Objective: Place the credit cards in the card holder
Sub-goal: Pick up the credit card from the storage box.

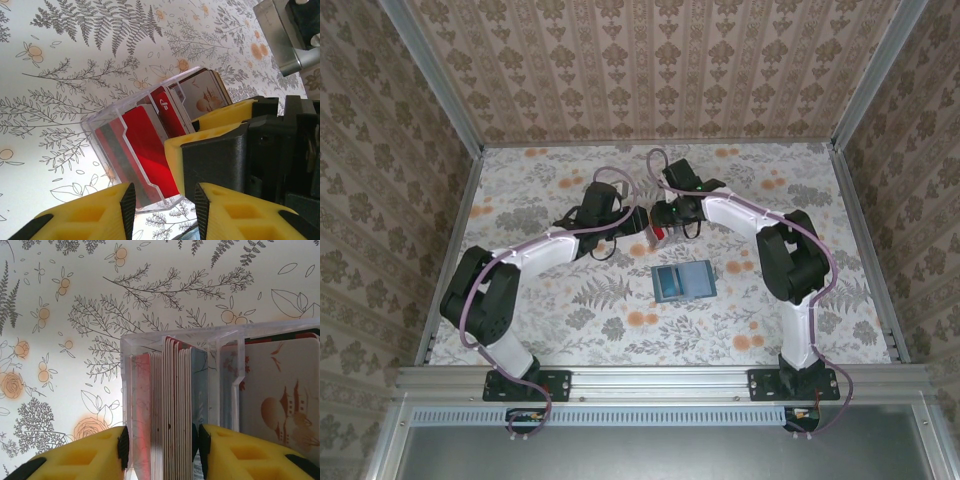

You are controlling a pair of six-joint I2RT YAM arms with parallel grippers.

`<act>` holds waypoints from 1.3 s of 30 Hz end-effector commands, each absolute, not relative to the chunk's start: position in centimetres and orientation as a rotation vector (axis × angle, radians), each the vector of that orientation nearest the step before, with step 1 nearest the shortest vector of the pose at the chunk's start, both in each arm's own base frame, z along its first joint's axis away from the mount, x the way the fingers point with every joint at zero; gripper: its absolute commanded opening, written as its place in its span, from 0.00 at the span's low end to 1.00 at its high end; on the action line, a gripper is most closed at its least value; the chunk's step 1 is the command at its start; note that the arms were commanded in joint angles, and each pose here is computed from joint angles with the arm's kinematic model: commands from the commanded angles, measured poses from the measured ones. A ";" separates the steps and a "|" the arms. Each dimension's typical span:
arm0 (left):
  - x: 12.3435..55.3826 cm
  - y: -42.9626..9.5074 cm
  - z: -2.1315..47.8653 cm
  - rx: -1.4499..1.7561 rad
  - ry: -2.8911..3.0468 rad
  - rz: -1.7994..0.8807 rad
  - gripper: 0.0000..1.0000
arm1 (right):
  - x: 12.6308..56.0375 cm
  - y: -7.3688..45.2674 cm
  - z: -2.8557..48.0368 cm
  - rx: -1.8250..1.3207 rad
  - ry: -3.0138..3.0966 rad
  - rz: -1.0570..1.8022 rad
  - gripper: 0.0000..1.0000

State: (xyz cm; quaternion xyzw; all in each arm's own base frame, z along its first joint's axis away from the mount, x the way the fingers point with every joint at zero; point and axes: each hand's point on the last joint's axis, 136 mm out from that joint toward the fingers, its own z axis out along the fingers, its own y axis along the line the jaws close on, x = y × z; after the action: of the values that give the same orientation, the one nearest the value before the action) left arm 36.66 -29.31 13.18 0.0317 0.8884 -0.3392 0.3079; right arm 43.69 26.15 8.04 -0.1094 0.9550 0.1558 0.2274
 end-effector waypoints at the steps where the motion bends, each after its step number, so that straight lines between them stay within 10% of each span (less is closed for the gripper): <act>1: 36.9 -29.7 12.8 0.064 2.353 -0.930 0.39 | 42.7 26.6 6.3 -0.345 2.663 0.379 0.43; 39: 35.9 -30.5 12.0 0.099 2.378 -0.919 0.39 | 41.1 27.6 9.7 -0.376 2.514 0.505 0.41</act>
State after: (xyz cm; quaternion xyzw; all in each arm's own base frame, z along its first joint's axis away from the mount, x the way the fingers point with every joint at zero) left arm 36.12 -30.29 11.96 0.0333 0.8924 -0.3429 0.2914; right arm 41.99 26.63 7.97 -0.1242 0.9420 0.1608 0.2672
